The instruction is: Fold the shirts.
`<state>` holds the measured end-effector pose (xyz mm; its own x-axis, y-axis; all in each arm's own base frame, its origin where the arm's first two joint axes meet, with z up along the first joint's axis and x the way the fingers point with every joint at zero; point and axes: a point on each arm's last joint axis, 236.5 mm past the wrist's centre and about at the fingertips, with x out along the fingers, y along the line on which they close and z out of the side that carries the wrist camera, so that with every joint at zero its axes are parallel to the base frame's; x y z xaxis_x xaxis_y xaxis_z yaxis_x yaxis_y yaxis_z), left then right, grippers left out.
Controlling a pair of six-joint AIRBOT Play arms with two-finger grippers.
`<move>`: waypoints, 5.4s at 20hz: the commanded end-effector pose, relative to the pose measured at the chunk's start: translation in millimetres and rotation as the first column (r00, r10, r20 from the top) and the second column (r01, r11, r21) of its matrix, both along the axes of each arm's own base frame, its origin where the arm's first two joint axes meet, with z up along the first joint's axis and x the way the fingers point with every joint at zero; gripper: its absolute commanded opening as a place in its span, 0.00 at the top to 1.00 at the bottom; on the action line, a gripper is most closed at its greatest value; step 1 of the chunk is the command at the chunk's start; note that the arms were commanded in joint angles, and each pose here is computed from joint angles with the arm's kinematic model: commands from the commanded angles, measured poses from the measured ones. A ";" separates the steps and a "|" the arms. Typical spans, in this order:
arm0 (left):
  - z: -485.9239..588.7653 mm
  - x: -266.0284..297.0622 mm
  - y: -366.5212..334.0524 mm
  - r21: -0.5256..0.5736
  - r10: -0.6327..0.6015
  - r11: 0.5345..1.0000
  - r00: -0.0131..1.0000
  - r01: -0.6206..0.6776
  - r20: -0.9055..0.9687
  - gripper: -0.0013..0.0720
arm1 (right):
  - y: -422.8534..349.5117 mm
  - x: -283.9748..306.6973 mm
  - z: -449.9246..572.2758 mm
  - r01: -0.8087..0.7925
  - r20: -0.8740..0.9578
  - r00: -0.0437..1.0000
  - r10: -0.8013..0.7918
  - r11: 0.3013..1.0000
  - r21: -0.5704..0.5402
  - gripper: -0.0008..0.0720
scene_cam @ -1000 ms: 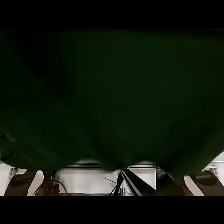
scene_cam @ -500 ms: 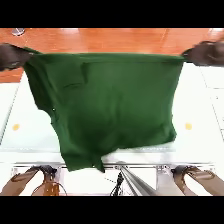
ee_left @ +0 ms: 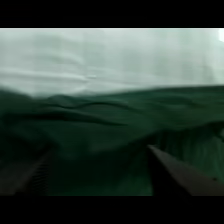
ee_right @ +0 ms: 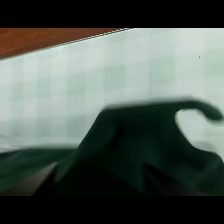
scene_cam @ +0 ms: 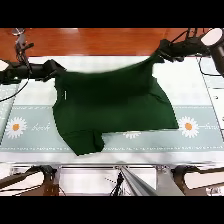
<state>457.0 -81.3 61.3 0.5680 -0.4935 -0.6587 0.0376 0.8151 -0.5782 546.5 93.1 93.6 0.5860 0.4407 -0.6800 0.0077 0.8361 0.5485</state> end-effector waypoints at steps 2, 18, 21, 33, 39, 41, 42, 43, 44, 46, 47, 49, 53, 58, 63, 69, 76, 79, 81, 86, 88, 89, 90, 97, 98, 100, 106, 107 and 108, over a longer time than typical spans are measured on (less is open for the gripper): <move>-32.6 -33.4 30.8 0.056 -0.053 0.996 0.979 0.065 -0.197 0.02 | -44.7 -26.5 6.0 -0.042 -0.137 0.989 0.063 0.987 0.157 0.13; -148.5 -243.1 47.8 -0.188 0.051 0.955 0.751 -0.229 -0.659 0.03 | -90.4 -254.1 -122.3 0.267 -0.286 0.930 -0.231 0.959 0.093 0.13; -150.3 -233.2 36.0 -0.247 0.061 0.931 0.780 -0.270 -0.623 0.03 | -82.8 -260.0 -125.1 0.250 -0.306 0.929 -0.206 0.961 0.114 0.13; -165.3 -232.4 8.1 -0.233 -0.003 0.960 0.827 -0.154 -0.563 0.95 | -166.6 -304.0 -156.1 0.460 -0.425 0.794 -0.434 0.887 -0.044 0.13; -166.8 -230.2 10.3 -0.223 0.009 0.962 0.830 -0.161 -0.558 0.95 | -132.3 -323.6 -184.8 0.462 -0.580 0.744 -0.332 0.882 0.088 0.13; -166.9 -230.0 10.4 -0.222 0.010 0.962 0.830 -0.161 -0.558 0.95 | -117.0 -316.2 -189.4 0.431 -0.590 0.758 -0.277 0.892 0.136 0.13; -167.0 -229.9 10.6 -0.221 0.011 0.962 0.830 -0.161 -0.558 0.95 | -109.1 -310.5 -191.8 0.418 -0.590 0.766 -0.256 0.895 0.154 0.13; -167.0 -229.8 10.6 -0.221 0.011 0.962 0.830 -0.162 -0.558 0.95 | -102.8 -303.8 -193.2 0.415 -0.585 0.772 -0.247 0.894 0.170 0.13; -167.1 -229.8 10.7 -0.221 0.012 0.962 0.830 -0.162 -0.557 0.95 | -97.8 -294.7 -193.9 0.412 -0.572 0.783 -0.245 0.892 0.183 0.13; -166.7 -229.2 10.5 -0.223 0.013 0.961 0.831 -0.164 -0.556 0.95 | -90.1 -277.7 -197.8 0.405 -0.546 0.800 -0.247 0.894 0.190 0.15; -166.5 -228.9 10.0 -0.223 0.011 0.961 0.832 -0.161 -0.554 0.95 | -83.9 -271.3 -199.6 0.375 -0.533 0.816 -0.224 0.907 0.193 0.23; -166.3 -229.2 8.1 -0.222 -0.009 0.966 0.842 -0.131 -0.539 0.95 | -71.4 -257.1 -199.8 0.293 -0.507 0.846 -0.166 0.938 0.183 0.77; -120.8 -176.3 9.8 -0.293 0.023 0.945 0.922 -0.146 -0.386 0.95 | -56.6 -192.4 -135.4 0.129 -0.342 0.938 -0.063 0.976 0.174 0.95; 176.3 -66.8 32.6 -0.394 0.180 0.919 0.906 -0.017 0.383 0.96 | -66.2 -99.0 137.2 -0.004 0.211 0.977 0.015 0.999 -0.050 0.95; 413.6 -154.0 30.9 0.053 0.032 0.988 0.536 -0.142 0.844 0.96 | -54.8 -200.5 377.7 0.118 0.675 0.733 0.086 0.961 -0.251 0.95; 474.9 -294.4 39.7 0.250 -0.063 0.810 0.345 -0.530 0.936 0.96 | -70.8 -364.9 421.0 0.403 0.796 0.605 0.025 0.853 -0.333 0.95; 426.5 -303.3 59.4 0.250 0.023 0.781 0.425 -0.573 0.905 0.96 | -88.4 -406.9 358.3 0.456 0.710 0.700 -0.076 0.812 -0.363 0.95; 373.7 -257.2 71.8 0.274 0.071 0.813 0.555 -0.513 0.829 0.96 | -89.6 -367.2 307.8 0.368 0.591 0.803 -0.077 0.844 -0.390 0.95; 318.9 -213.3 77.4 0.267 0.114 0.860 0.674 -0.435 0.729 0.96 | -84.7 -330.3 263.5 0.272 0.488 0.871 -0.053 0.881 -0.388 0.95; 176.1 -100.3 66.9 0.149 0.119 0.966 0.871 -0.213 0.477 0.96 | -70.7 -215.9 148.5 0.078 0.292 0.956 -0.003 0.966 -0.246 0.95; 126.2 -56.1 68.9 0.144 0.130 0.969 0.911 -0.200 0.391 0.96 | -76.7 -170.0 103.1 0.061 0.213 0.977 -0.019 0.980 -0.192 0.95; 100.5 -34.3 67.4 0.141 0.137 0.970 0.927 -0.197 0.350 0.96 | -76.5 -147.1 85.7 0.057 0.195 0.981 -0.028 0.987 -0.147 0.95; 75.8 -16.1 64.3 0.137 0.142 0.972 0.941 -0.192 0.308 0.95 | -71.7 -123.7 68.5 0.053 0.176 0.984 -0.040 0.996 -0.072 0.95; -42.6 70.2 30.8 0.032 0.181 0.983 0.981 -0.183 0.065 0.96 | -79.5 -16.0 -28.7 0.098 0.038 0.994 -0.103 0.987 0.126 0.95; -52.9 75.2 29.0 -0.004 0.209 0.978 0.978 -0.209 0.015 0.96 | -81.1 -7.8 -35.5 0.106 0.021 0.994 -0.110 0.985 0.138 0.95; -66.0 78.7 30.7 -0.085 0.282 0.953 0.954 -0.291 -0.103 0.96 | -80.4 2.0 -45.1 0.108 -0.016 0.994 -0.107 0.981 0.163 0.95; -66.9 50.1 28.3 -0.059 0.087 0.993 0.983 -0.098 -0.161 0.95 | -77.4 -16.7 -70.3 0.020 -0.120 0.993 -0.005 0.992 0.124 0.95; -68.3 39.4 31.2 -0.073 0.059 0.994 0.978 -0.075 -0.200 0.95 | -79.0 -23.9 -70.7 0.011 -0.144 0.990 0.010 0.990 0.142 0.95; -69.3 30.0 38.1 -0.086 0.042 0.994 0.972 -0.063 -0.232 0.95 | -80.2 -30.9 -69.9 0.003 -0.165 0.986 0.025 0.986 0.167 0.95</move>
